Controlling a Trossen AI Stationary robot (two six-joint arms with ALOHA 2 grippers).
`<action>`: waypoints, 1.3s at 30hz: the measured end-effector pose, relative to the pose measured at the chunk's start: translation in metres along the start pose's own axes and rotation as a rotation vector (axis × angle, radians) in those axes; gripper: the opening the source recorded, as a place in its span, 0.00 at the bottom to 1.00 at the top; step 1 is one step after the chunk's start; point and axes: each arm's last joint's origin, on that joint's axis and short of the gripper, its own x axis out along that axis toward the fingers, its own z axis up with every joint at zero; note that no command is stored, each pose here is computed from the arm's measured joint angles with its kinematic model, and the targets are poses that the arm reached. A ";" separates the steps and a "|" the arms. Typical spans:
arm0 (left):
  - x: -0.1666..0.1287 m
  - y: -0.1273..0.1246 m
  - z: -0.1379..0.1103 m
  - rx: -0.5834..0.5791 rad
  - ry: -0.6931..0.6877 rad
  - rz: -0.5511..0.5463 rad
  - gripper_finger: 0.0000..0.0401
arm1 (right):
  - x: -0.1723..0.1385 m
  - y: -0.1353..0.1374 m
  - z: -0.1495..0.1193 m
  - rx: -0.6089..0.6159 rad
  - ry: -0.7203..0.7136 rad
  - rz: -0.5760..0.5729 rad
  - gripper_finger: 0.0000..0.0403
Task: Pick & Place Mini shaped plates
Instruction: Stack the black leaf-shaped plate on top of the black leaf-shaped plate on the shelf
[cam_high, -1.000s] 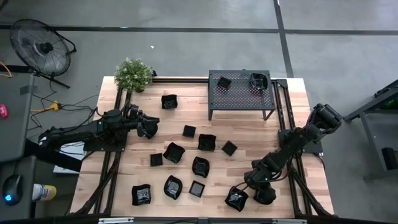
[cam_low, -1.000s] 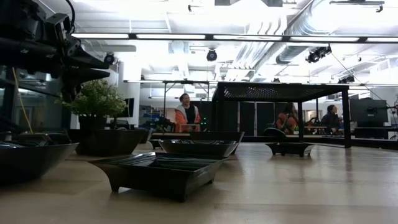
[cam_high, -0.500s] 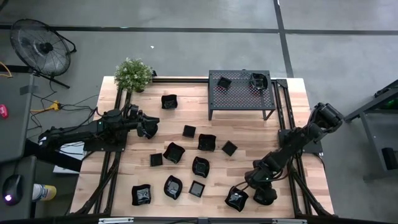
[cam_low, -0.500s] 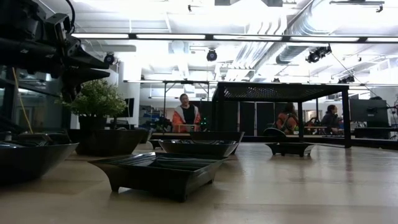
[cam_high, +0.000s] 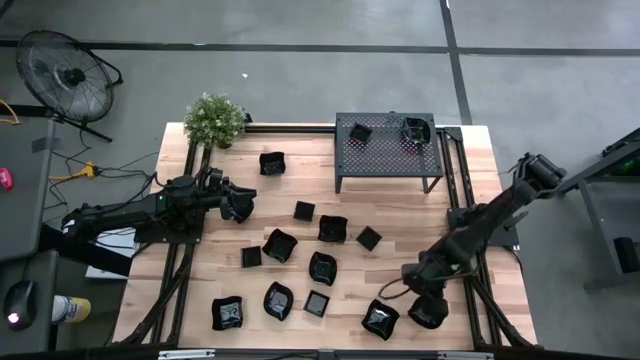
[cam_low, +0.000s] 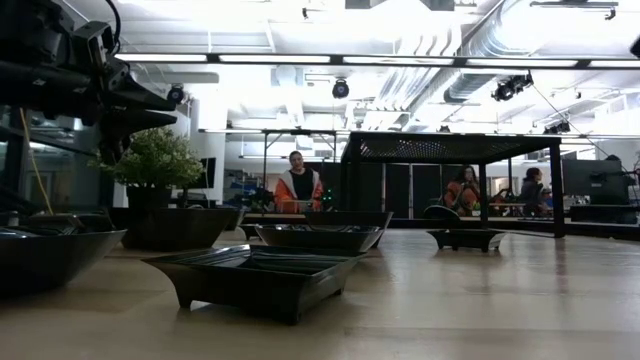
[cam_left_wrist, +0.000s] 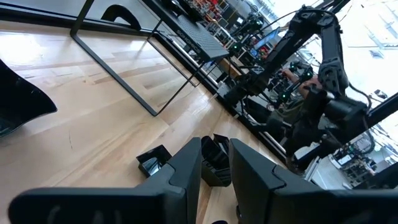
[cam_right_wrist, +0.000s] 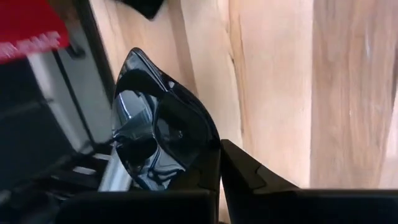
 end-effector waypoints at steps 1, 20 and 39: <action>0.000 0.000 0.000 0.000 0.000 0.000 0.20 | -0.004 0.000 -0.001 0.023 -0.012 0.004 0.00; 0.000 0.000 0.000 0.000 0.000 0.000 0.20 | -0.082 -0.021 -0.006 0.267 -0.418 0.118 0.00; 0.000 0.000 0.000 0.000 0.000 0.000 0.20 | -0.145 -0.064 -0.007 0.448 -0.785 0.163 0.00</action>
